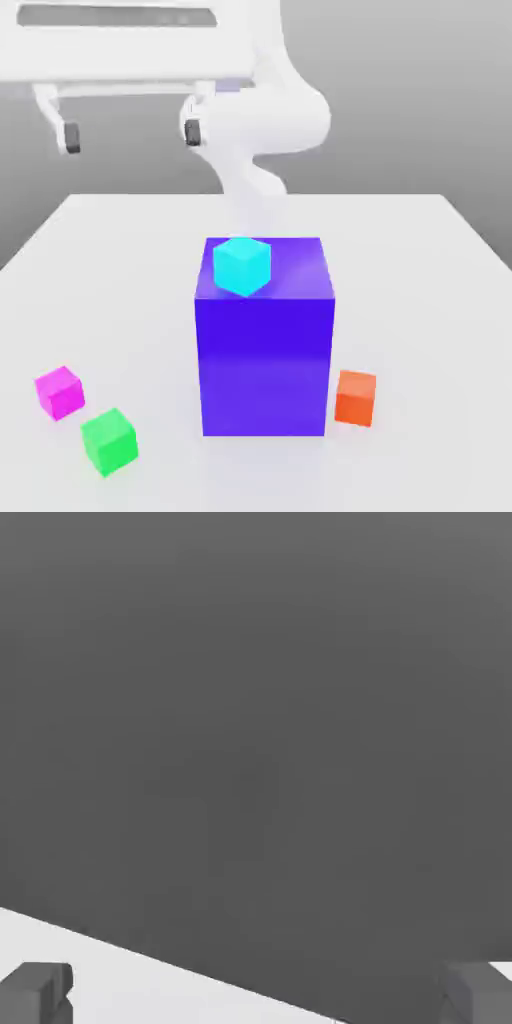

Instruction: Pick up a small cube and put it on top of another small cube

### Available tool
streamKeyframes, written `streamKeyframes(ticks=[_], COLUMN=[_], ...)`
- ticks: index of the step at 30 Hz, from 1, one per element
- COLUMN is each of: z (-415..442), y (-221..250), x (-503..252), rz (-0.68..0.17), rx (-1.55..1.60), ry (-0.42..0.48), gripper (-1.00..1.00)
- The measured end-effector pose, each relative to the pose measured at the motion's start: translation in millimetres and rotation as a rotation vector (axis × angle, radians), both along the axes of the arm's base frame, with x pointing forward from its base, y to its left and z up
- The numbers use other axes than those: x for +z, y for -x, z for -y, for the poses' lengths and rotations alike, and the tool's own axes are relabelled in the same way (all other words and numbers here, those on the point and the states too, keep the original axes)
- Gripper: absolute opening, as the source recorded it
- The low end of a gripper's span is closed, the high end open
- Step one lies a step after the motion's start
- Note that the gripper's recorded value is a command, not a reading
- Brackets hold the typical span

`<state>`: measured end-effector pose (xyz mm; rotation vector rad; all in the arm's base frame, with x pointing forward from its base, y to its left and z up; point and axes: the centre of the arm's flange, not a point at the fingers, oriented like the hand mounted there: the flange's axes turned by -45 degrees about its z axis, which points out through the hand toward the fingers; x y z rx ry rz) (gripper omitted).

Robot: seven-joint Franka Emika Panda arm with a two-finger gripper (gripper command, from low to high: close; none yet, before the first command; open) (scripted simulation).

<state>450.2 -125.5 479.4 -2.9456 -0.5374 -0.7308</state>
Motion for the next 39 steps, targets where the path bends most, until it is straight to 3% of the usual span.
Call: streamKeyframes(ticks=[11,25,34,35,39], z=[68.0,149.9,157.3,156.5,156.4], y=[17.6,119.9,128.7,129.4,129.5], x=[-148.2,-280.5,-344.1,-350.5,-350.6], rz=[-0.161,-0.399,-0.421,-0.421,-0.421], rx=[0.185,0.414,0.434,0.434,0.434], ry=[0.080,0.232,0.250,0.247,0.246], gripper=[0.00,0.00,0.00,-1.00,-1.00])
